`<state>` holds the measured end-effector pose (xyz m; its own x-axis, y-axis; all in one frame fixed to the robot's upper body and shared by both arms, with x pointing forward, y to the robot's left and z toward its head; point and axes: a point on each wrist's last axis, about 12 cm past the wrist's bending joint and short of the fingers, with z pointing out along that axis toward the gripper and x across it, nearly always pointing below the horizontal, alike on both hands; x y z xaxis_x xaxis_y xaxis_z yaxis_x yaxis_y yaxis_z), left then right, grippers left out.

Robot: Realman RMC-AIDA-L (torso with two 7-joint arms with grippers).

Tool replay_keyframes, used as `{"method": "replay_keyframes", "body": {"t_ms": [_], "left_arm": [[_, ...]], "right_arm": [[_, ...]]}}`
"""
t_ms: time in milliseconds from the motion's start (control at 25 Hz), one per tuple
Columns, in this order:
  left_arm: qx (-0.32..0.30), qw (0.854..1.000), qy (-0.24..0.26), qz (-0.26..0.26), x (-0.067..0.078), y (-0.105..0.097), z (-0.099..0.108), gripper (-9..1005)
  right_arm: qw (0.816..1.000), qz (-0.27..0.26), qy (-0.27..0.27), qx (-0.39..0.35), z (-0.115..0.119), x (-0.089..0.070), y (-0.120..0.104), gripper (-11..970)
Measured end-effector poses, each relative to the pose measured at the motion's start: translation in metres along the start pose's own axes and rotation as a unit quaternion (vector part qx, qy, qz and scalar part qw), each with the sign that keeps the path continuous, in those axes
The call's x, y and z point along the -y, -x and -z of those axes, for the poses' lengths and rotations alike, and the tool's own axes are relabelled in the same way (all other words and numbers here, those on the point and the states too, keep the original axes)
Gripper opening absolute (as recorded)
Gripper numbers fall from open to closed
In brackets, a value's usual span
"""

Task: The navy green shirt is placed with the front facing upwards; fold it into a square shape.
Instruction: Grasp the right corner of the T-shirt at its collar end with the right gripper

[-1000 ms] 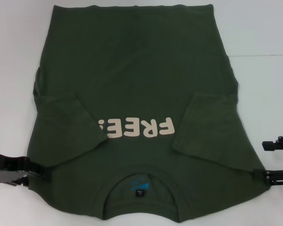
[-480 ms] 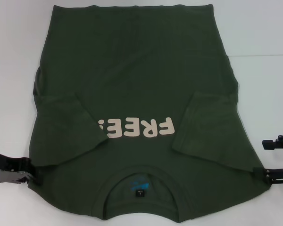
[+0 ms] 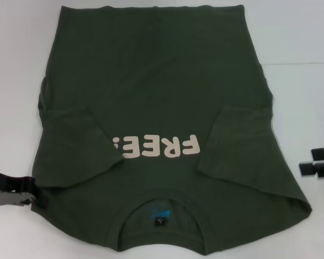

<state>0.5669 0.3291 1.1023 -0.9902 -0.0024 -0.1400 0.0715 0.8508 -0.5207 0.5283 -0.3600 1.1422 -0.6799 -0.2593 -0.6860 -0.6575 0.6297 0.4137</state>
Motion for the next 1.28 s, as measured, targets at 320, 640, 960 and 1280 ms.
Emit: {"method": "replay_keyframes", "body": {"t_ms": [320, 640, 960, 1280], "left_arm": [[0.002, 1.000, -0.004, -0.002, 0.002, 0.002, 0.002, 31], [0.003, 1.000, -0.009, -0.006, 0.003, 0.003, 0.003, 31], [0.002, 1.000, -0.009, -0.008, 0.003, 0.003, 0.003, 32], [0.005, 1.000, -0.008, -0.006, 0.002, 0.002, 0.003, 32]], "right_arm": [[0.964, -0.246, 0.011, -0.097, 0.007, 0.001, 0.037, 876], [0.938, -0.294, -0.087, -0.165, 0.000, 0.019, 0.023, 859], [0.930, -0.304, -0.099, -0.182, -0.012, 0.027, 0.010, 833], [0.936, -0.283, -0.097, -0.185, -0.029, 0.025, 0.012, 809]]}}
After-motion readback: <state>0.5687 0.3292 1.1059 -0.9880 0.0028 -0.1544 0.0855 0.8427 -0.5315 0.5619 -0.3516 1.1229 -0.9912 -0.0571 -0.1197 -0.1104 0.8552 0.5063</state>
